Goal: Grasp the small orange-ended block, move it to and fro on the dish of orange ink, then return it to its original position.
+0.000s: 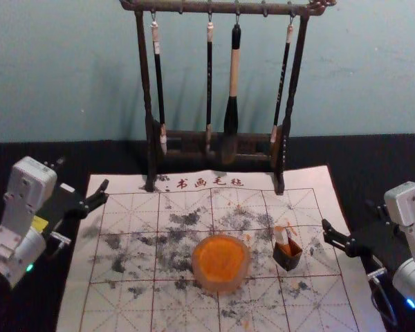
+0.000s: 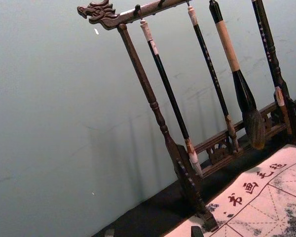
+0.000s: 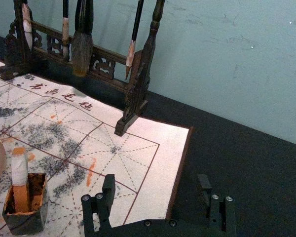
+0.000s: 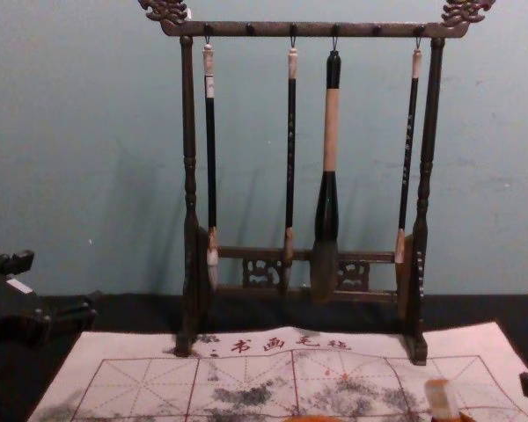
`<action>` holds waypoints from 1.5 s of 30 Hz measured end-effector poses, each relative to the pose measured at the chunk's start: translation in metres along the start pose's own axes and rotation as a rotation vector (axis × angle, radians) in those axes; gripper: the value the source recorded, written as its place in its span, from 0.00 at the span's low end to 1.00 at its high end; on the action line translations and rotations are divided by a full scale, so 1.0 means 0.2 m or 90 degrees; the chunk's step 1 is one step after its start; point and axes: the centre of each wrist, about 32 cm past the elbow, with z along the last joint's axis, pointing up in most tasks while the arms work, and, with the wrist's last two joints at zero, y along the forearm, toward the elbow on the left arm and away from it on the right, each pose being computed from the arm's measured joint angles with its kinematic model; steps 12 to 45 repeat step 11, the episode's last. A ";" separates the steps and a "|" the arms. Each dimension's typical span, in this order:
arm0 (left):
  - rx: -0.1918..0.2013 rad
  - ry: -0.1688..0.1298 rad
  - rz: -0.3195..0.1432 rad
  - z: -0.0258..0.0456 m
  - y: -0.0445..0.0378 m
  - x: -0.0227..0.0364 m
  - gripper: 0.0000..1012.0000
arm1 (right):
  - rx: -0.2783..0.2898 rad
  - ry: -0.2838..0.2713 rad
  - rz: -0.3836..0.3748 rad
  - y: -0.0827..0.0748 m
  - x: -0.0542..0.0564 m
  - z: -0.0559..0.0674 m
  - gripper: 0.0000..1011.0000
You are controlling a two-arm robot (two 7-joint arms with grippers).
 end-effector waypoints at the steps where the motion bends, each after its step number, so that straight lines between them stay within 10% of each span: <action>1: 0.000 0.000 0.000 0.000 0.000 0.000 0.99 | 0.000 0.000 0.000 0.00 0.00 0.00 0.99; 45: 0.000 0.000 0.000 0.000 0.000 0.000 0.99 | 0.000 0.000 0.000 0.00 0.00 0.00 0.99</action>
